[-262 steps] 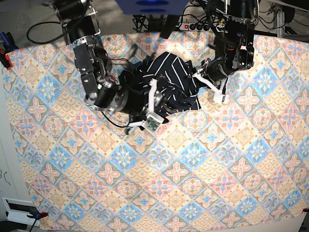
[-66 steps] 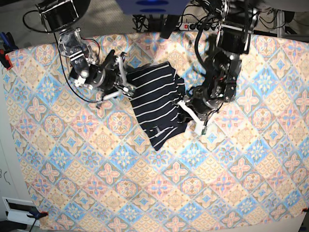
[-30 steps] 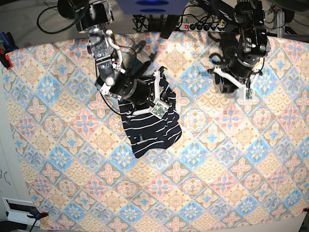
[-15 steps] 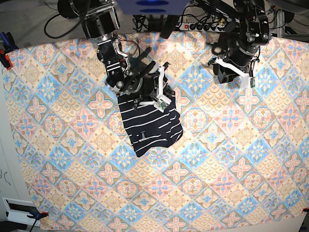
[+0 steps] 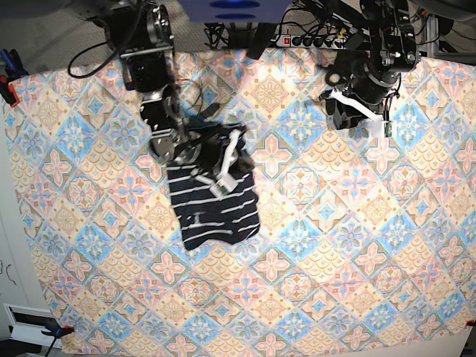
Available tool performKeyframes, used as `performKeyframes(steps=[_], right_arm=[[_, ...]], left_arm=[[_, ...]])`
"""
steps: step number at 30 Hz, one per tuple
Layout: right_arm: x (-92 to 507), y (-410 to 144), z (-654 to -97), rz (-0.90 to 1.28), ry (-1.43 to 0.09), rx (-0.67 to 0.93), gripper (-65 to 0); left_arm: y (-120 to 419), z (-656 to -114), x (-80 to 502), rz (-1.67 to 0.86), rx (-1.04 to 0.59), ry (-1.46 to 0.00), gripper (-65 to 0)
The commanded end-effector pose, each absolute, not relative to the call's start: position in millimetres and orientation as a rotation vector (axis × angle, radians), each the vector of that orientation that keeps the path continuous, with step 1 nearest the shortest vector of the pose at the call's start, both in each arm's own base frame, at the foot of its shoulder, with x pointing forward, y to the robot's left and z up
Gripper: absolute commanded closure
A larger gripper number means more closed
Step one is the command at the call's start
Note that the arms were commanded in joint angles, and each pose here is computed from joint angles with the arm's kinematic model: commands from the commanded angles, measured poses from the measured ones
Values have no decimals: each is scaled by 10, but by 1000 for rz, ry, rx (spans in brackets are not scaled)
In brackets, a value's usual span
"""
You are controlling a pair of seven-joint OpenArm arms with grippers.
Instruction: Fold the T-shirt properly
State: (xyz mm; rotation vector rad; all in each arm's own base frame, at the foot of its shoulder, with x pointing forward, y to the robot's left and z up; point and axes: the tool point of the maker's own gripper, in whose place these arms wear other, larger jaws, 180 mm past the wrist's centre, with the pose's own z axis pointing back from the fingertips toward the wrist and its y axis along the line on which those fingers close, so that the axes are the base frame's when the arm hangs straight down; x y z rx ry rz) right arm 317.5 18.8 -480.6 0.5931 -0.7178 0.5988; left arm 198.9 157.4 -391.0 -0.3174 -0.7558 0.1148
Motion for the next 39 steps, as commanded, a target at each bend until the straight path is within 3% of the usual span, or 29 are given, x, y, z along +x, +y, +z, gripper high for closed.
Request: performKeyframes(steps=[1, 16, 26, 39], right_arm=[[3338, -27, -4796, 588, -732, 525, -18], [3859, -1202, -4692, 537, -762, 340, -18], [4108, -1382, -4397, 565, -834, 280, -18], [3143, -1512, -3736, 718, -880, 20, -18]], left_arm=[[1578, -3810, 2040, 106, -322, -794, -100], [1575, -3797, 2045, 104, -322, -797, -100], [1575, -3800, 2039, 104, -322, -795, -99], [1647, -3763, 1714, 78, -286, -752, -99]])
